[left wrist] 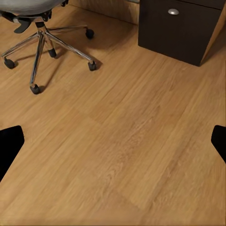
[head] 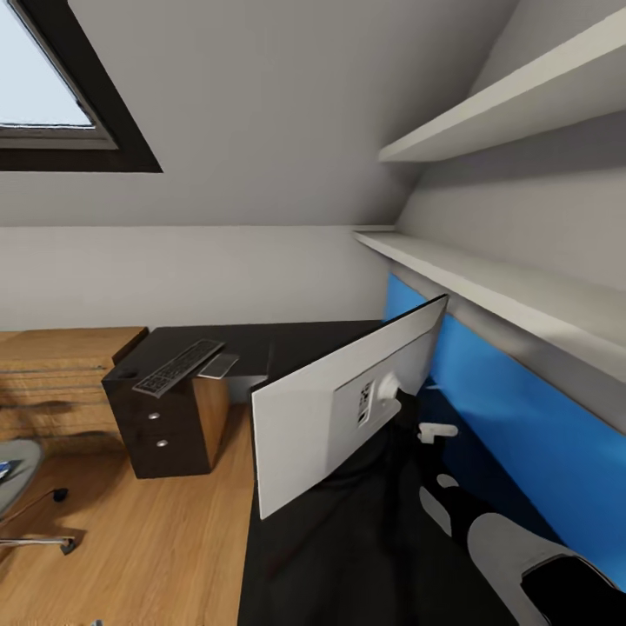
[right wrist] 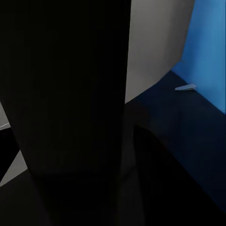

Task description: In the bedroom, organize the workspace by keeping the computer under the desk, ensuring the monitor is on the desk, placing the keyboard on the desk next to the monitor, placing the mouse on the desk next to the keyboard, moving the folder from the swivel chair onto the desk next to the mouse, stacking the notebook on top of the folder with the pen on top of the notebook, and positioning the swivel chair next to the desk.

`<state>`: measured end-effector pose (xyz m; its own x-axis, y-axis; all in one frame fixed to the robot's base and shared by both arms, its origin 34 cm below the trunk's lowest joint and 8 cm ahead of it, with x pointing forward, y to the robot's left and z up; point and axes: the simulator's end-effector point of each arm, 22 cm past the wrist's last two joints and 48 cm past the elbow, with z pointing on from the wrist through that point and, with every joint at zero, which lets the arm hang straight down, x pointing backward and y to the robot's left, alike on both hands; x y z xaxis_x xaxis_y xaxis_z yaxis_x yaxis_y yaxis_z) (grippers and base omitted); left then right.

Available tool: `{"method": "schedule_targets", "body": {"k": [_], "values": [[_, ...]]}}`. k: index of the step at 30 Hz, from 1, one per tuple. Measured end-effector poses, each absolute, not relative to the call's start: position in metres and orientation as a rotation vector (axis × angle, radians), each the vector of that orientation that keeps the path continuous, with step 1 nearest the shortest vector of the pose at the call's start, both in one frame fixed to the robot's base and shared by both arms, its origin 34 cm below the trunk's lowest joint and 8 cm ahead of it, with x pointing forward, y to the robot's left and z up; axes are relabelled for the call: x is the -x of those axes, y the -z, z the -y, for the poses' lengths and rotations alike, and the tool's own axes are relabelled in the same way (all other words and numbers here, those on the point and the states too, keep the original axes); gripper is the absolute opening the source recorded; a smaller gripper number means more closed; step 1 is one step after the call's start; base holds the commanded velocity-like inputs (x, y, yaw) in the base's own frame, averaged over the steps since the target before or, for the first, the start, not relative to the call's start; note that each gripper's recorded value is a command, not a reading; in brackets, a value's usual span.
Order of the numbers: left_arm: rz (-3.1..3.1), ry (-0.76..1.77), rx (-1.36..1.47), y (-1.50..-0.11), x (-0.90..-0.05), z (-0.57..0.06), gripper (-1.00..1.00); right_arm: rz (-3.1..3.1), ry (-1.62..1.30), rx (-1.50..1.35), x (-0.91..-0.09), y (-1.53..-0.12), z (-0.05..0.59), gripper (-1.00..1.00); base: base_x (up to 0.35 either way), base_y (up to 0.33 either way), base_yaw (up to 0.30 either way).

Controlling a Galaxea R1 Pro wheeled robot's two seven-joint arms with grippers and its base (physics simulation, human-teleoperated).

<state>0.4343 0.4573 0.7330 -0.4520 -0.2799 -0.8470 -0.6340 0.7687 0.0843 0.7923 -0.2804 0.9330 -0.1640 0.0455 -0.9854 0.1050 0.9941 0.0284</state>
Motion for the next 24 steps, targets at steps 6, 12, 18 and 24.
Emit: {"method": "schedule_targets", "body": {"k": [6,12,18,24], "values": [[-2.053,-0.493,0.684,-0.733,-0.434,-0.457,1.00,-1.736,0.046,-0.114,-0.792,-0.933,0.276,-1.00,0.167,0.000,0.039],[-2.054,-0.494,0.684,-0.733,-0.434,-0.457,1.00,-1.738,0.024,-0.096,-0.793,-0.933,0.259,-1.00,0.186,0.000,0.005],[-2.050,-0.493,0.682,-0.734,-0.435,-0.457,1.00,-1.738,0.023,-0.096,-0.793,-0.933,0.259,-1.00,0.020,0.000,0.000],[-2.048,-0.492,0.682,-0.734,-0.435,-0.457,1.00,-1.738,0.022,-0.091,-0.793,-0.933,0.258,-1.00,0.121,-0.030,0.000]]}}
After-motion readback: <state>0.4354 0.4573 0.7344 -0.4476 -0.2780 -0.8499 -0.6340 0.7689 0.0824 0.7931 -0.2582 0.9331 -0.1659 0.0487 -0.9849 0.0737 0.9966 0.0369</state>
